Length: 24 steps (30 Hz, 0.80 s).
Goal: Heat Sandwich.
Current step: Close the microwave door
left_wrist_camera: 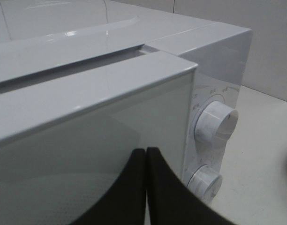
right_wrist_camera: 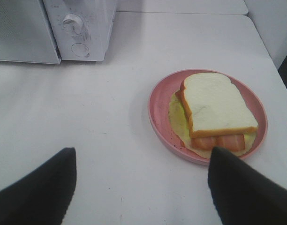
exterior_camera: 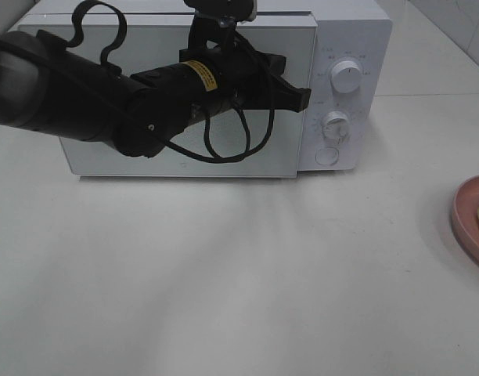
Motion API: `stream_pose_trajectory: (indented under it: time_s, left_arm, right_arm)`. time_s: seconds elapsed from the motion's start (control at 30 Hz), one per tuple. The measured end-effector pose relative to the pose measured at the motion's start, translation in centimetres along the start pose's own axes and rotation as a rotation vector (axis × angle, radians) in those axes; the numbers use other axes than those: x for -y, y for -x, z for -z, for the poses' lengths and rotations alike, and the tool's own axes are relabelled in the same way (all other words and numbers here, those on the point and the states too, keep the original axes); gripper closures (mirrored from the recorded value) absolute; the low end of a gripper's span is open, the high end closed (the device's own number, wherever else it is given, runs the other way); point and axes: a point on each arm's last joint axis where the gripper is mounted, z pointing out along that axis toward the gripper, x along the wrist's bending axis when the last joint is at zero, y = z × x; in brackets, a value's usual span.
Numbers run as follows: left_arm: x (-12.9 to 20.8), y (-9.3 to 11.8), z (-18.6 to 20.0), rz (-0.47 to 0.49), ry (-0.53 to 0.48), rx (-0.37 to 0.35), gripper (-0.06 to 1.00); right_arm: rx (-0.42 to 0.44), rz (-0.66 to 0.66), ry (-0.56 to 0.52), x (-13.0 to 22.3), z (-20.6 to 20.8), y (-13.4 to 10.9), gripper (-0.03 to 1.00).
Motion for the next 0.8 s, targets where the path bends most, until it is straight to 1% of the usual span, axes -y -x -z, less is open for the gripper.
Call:
stream_pose_trajectory:
  time_s: [0.3,0.33,0.37,0.8]
  left_arm:
    - [0.2,0.2,-1.7,-0.018,-0.01,0.009,0.94]
    - [0.2,0.2,-1.9,-0.016,-0.008,0.007,0.94]
    - [0.3,-0.4,-2.2,-0.023,-0.007,-0.002,0.94]
    - [0.3,-0.5,-2.4,-0.04,-0.012,0.005,0.94]
  right_arm:
    - [0.0,0.0,0.0,0.0,0.0,0.0,0.21]
    - [0.0,0.0,0.0,0.0,0.0,0.0,0.21]
    - [0.001,0.0,0.0,0.0,0.0,0.0,0.21]
    - [0.001,0.0,0.0,0.0,0.0,0.0,0.21]
